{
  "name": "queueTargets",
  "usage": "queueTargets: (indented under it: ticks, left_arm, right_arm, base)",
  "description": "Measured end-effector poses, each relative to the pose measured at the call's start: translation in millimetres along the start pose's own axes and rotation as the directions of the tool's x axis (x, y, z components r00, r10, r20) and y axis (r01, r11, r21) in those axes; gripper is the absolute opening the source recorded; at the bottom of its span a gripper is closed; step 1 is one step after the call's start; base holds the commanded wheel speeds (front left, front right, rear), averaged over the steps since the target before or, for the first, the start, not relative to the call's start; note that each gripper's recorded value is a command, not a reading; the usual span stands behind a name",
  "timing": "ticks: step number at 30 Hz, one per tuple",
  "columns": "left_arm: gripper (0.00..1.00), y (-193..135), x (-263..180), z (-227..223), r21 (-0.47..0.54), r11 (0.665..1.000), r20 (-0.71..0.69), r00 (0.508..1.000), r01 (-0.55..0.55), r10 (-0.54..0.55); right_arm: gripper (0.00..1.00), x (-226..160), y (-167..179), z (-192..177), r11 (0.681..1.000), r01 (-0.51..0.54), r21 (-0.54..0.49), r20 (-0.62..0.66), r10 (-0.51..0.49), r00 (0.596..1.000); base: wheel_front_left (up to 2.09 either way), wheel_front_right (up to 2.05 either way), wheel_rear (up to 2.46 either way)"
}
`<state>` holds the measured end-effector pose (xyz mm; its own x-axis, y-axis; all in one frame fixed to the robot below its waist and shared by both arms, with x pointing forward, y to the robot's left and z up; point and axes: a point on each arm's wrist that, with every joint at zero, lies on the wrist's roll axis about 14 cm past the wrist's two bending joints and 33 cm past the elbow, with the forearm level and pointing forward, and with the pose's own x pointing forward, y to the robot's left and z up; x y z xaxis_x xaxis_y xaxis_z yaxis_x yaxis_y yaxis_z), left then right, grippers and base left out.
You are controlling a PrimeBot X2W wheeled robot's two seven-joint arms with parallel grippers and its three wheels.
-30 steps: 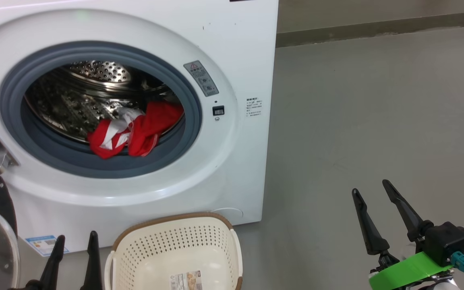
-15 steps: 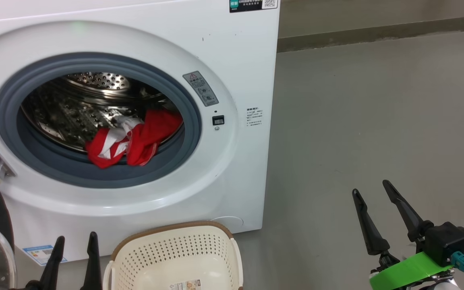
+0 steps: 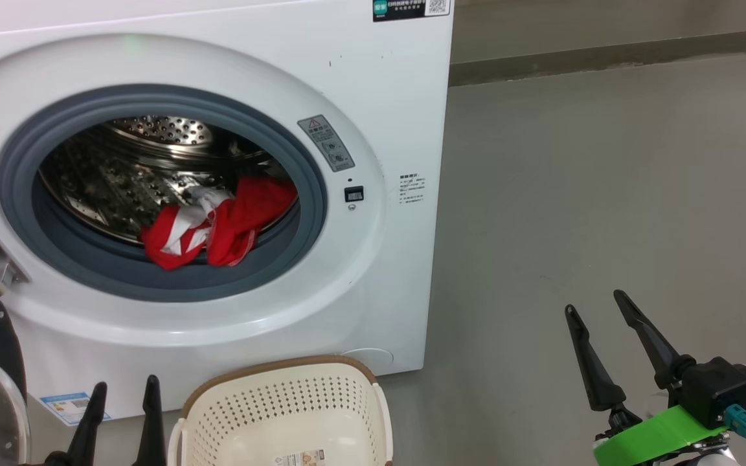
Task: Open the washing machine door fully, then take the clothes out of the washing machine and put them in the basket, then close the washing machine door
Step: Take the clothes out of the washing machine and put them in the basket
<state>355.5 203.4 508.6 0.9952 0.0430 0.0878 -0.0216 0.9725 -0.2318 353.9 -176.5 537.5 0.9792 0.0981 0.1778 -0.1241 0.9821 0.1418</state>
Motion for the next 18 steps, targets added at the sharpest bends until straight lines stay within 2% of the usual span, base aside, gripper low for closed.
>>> queueTargets:
  ticks: [8,18]
  left_arm:
    - [1.0,-0.9,1.4,-8.0,-0.002,1.0,-0.025,1.0,0.0,0.0]
    - [1.0,-7.5,31.1,-2.1,-0.001,1.0,-0.008,1.0,0.02,-0.02]
  right_arm:
    - [1.0,3.6,1.3,-5.4,1.0,-0.007,0.002,-0.015,0.007,1.0]
    - [1.0,14.9,3.3,-20.1,1.0,-0.015,0.011,-0.053,0.016,0.998]
  base:
    - [0.0,0.0,0.0]
    - [0.0,0.0,0.0]
